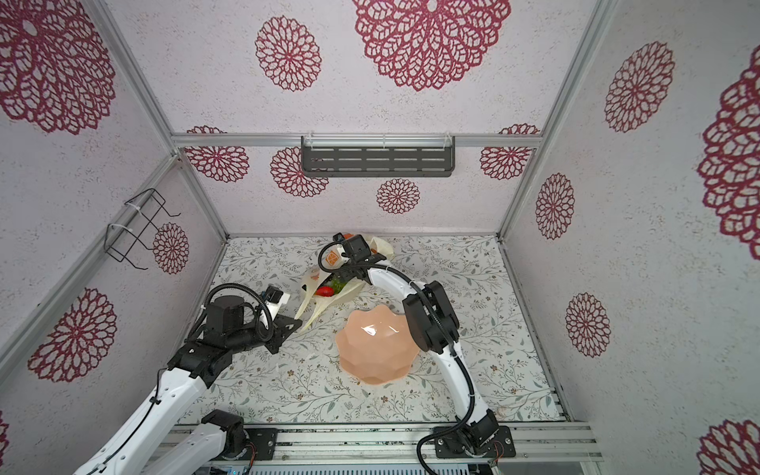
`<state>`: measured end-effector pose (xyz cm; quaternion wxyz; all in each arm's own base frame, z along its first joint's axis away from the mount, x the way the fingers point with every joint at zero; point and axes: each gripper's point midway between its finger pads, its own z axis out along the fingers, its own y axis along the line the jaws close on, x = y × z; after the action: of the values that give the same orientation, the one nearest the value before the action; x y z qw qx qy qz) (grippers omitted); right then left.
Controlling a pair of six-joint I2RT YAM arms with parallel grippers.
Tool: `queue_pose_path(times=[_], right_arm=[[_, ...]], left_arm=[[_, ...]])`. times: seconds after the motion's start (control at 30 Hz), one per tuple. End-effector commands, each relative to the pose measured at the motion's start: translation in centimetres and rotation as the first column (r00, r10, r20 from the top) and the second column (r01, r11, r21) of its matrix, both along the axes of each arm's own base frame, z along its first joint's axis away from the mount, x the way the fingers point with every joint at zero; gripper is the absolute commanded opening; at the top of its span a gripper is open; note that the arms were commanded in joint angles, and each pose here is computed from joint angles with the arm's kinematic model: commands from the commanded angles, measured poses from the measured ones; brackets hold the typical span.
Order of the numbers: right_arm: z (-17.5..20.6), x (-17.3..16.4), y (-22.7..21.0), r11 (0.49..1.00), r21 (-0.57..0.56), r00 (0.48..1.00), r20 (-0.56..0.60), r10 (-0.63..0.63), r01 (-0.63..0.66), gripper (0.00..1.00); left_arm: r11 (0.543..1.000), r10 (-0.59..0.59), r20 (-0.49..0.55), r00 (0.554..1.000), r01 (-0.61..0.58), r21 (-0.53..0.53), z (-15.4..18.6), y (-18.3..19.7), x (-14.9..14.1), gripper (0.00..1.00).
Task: Take fruits out of the plastic bag
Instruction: Take out the fake fruit from the plastic bag, then place the fake fruit on the plate.
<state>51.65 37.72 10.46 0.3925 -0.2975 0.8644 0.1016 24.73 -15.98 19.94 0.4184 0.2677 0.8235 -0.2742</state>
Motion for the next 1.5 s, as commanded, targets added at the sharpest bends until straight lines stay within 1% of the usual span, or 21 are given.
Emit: queue_pose_path(times=[0.0,0.07,0.2,0.37,0.4,0.57,0.83,1.0,1.2,1.27,1.37,1.47], right_arm=[[0.6,0.3,0.0,1.000,0.029,1.000,-0.016,-0.009,0.009,0.79],[1.2,0.3,0.1,0.999,0.042,1.000,-0.010,-0.008,0.008,0.76],[3.5,0.2,0.4,0.997,0.079,1.000,0.015,0.005,-0.006,0.61],[6.5,-0.4,0.7,0.991,0.128,0.999,0.043,0.026,-0.031,0.47],[7.2,-0.6,0.7,0.990,0.138,0.998,0.046,0.029,-0.035,0.45],[10.4,-1.9,0.8,0.975,0.213,0.996,0.069,0.055,-0.068,0.39],[12.9,-4.7,0.8,0.947,0.303,0.994,0.045,0.100,-0.109,0.38],[14.9,-7.2,1.2,0.913,0.367,0.983,0.030,0.182,-0.181,0.38],[16.4,-9.9,0.4,0.889,0.392,0.970,0.044,0.239,-0.236,0.38],[16.6,-10.9,0.1,0.882,0.394,0.965,0.053,0.257,-0.257,0.38],[17.0,-12.6,-0.1,0.858,0.404,0.947,0.072,0.314,-0.316,0.38],[17.4,-13.8,-0.5,0.845,0.408,0.937,0.093,0.337,-0.345,0.38]], left_arm=[[1.000,-0.012,0.030,0.999,0.012,0.008,0.3,0.0,-0.2,0.06],[1.000,-0.002,0.034,0.999,0.002,0.013,0.4,0.1,-0.1,0.07],[0.998,0.043,0.042,0.998,-0.045,0.035,0.5,0.8,0.5,0.08],[0.994,0.090,0.060,0.994,-0.093,0.059,0.7,1.5,1.2,0.08],[0.993,0.101,0.064,0.993,-0.105,0.062,0.9,1.7,1.3,0.08],[0.984,0.153,0.097,0.983,-0.161,0.075,1.5,2.6,1.9,0.08],[0.971,0.219,0.150,0.964,-0.231,0.068,2.5,3.9,2.6,0.08],[0.958,0.268,0.190,0.944,-0.282,0.048,3.5,4.9,3.1,0.08],[0.933,0.347,0.203,0.916,-0.359,0.022,4.1,6.3,3.9,0.09],[0.932,0.351,0.195,0.916,-0.361,0.020,4.0,6.4,4.1,0.09],[0.938,0.338,0.179,0.924,-0.346,0.018,3.8,6.1,4.3,0.09],[0.944,0.322,0.161,0.933,-0.329,0.019,3.5,5.7,4.4,0.07]])
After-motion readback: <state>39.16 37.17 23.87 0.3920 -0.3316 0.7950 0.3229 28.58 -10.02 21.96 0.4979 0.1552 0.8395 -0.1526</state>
